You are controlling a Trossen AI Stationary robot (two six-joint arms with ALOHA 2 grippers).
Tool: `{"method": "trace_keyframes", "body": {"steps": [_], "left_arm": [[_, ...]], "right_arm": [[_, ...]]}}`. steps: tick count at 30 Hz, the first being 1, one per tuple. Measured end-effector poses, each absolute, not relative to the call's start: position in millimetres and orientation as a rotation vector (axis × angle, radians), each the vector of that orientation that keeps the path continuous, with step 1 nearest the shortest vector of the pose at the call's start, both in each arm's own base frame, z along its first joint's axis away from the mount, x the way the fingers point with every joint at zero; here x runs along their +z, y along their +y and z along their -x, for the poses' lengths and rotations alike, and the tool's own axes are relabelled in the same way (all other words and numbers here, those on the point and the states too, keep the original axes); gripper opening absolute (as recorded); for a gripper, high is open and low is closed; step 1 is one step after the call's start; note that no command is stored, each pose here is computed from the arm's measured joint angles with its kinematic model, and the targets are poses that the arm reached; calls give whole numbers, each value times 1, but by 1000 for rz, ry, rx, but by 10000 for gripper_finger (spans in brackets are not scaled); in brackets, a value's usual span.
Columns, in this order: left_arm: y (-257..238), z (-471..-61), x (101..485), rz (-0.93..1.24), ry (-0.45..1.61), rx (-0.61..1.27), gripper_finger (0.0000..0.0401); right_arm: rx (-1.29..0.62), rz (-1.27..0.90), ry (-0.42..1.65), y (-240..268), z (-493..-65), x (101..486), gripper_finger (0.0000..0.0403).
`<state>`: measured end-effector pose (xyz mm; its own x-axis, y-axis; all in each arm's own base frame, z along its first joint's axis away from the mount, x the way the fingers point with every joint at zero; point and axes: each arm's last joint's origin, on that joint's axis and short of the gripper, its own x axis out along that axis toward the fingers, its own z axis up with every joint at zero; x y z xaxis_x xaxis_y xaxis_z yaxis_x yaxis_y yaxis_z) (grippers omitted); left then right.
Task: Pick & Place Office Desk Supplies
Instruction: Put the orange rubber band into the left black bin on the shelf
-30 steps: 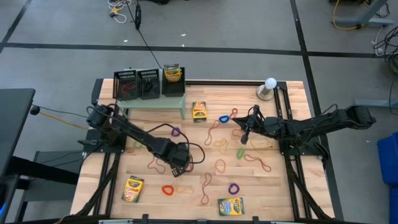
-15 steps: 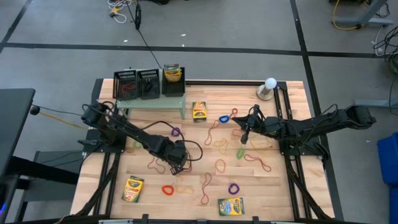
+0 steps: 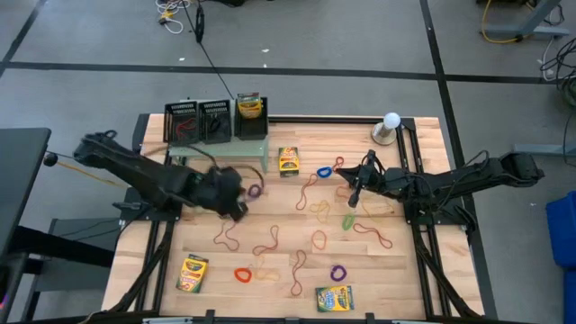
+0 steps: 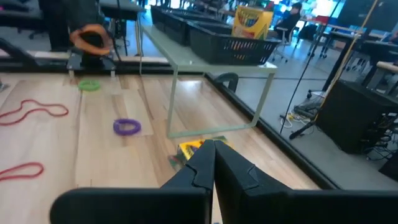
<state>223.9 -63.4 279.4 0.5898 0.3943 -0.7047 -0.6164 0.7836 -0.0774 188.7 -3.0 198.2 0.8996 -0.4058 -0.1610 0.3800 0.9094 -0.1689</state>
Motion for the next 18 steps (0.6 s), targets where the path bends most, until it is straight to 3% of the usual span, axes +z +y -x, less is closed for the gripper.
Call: {"method": "trace_keyframes", "body": {"steps": [4, 18], "left_arm": [[-42, -195, 305, 298, 594, 718, 4], [31, -123, 343, 145, 410, 1177, 5]], "right_arm": [[-417, 119, 150, -5, -189, 203, 11], [-442, 132, 152, -10, -189, 203, 11]]}}
